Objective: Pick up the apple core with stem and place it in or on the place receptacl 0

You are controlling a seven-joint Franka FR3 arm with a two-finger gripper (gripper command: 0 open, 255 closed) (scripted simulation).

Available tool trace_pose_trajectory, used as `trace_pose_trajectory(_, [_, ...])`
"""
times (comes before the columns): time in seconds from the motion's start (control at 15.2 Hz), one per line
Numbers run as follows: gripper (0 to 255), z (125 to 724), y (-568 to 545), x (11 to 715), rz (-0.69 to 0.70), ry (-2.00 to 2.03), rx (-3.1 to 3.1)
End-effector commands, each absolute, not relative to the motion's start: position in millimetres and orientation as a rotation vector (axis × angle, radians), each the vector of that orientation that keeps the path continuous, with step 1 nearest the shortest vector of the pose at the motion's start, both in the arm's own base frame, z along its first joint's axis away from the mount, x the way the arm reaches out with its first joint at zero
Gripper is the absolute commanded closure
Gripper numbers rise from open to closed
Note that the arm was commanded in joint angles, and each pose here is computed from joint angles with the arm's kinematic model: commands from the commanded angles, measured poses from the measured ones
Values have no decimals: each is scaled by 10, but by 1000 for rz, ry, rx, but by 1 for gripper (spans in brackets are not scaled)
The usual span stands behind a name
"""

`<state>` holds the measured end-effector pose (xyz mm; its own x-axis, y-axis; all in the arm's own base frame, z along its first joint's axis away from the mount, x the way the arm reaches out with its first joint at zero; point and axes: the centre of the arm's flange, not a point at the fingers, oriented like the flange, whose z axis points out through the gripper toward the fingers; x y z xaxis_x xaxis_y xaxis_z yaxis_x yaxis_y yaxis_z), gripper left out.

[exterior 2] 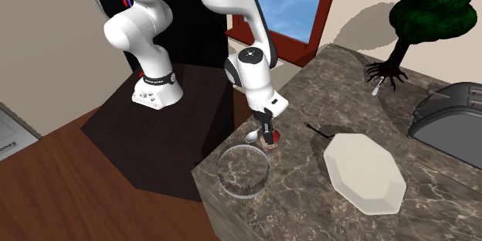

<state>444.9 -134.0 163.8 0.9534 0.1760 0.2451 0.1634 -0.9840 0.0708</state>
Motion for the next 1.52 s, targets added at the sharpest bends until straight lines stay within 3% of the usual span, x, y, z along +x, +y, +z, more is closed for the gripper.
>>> trace_pose_trajectory(0.0, [255, 1632, -1339, 4451, 389, 267, 3057])
trace_pose_trajectory(1.45, [255, 2672, -1669, 4236, 389, 267, 3057])
